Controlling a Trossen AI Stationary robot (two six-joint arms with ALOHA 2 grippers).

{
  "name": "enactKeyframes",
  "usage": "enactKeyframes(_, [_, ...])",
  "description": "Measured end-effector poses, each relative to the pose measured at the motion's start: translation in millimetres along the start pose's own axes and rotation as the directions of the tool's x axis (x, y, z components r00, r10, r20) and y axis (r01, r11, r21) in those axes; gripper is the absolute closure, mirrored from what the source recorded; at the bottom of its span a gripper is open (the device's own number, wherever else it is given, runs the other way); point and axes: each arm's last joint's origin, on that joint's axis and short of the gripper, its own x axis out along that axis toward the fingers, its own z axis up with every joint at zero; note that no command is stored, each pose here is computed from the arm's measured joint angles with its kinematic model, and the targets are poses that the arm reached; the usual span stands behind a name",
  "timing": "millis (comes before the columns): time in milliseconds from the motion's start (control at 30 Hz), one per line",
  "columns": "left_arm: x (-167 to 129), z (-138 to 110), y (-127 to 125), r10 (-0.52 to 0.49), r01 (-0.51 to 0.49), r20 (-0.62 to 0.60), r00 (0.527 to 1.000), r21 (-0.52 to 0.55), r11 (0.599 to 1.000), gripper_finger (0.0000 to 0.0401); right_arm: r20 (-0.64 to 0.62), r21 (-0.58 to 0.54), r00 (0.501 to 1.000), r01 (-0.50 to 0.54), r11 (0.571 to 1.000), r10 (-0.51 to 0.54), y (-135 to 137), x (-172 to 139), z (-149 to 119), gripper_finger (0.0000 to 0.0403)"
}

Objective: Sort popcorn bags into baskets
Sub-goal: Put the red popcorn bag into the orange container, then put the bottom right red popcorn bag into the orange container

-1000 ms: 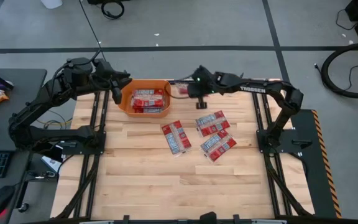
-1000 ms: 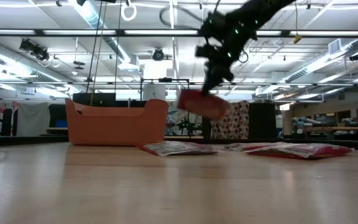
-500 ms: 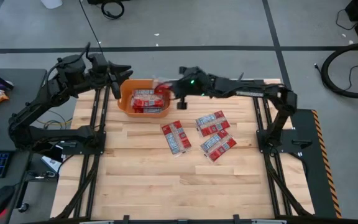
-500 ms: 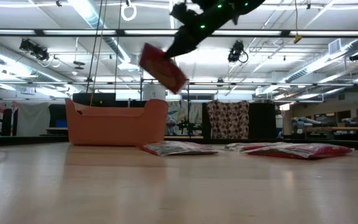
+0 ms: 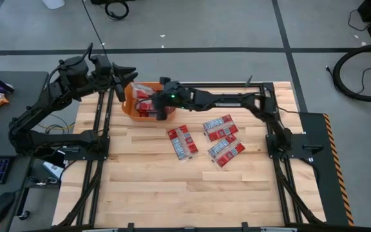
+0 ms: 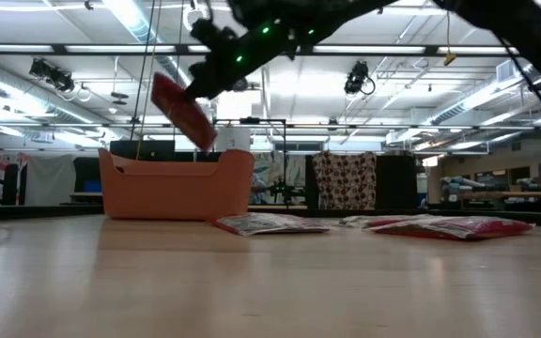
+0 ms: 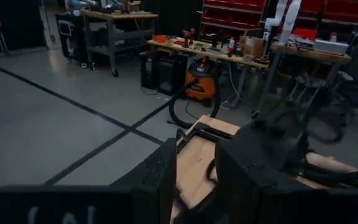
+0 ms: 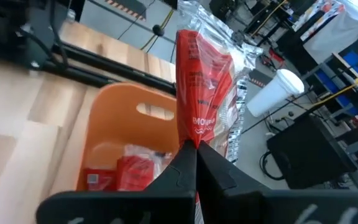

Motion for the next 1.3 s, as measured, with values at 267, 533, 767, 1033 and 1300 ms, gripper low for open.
enactKeyframes(267, [0, -5, -2, -0.062, 0.057, -0.059, 0.996, -0.081, 0.995, 0.0287, -0.104, -0.010, 0.994, -0.018, 1.000, 0.017, 10, 52, -30, 0.0381])
enactKeyframes(533, [-1, -9, -2, -0.090, 0.080, -0.095, 0.991, -0.108, 0.991, 0.0287, -0.271, -0.035, 0.959, -0.091, 0.995, 0.078, 17, 50, -40, 0.0340])
enactKeyframes(767, [-1, -9, -2, -0.088, 0.078, -0.096, 0.992, -0.106, 0.991, 0.0287, -0.220, 0.031, 0.975, -0.029, 0.999, 0.035, -8, 20, -10, 0.0318])
enactKeyframes(1033, [-1, -10, -2, -0.082, 0.076, -0.112, 0.990, -0.056, 0.996, 0.0287, -0.220, 0.288, 0.936, -0.207, 0.935, 0.275, -29, -33, 13, 0.0317])
enactKeyframes(1300, [0, -10, 0, -0.036, 0.038, -0.108, 0.994, 0.023, 0.999, 0.0287, -0.581, 0.444, 0.622, -0.298, 0.845, 0.525, -11, -69, -22, 0.0319])
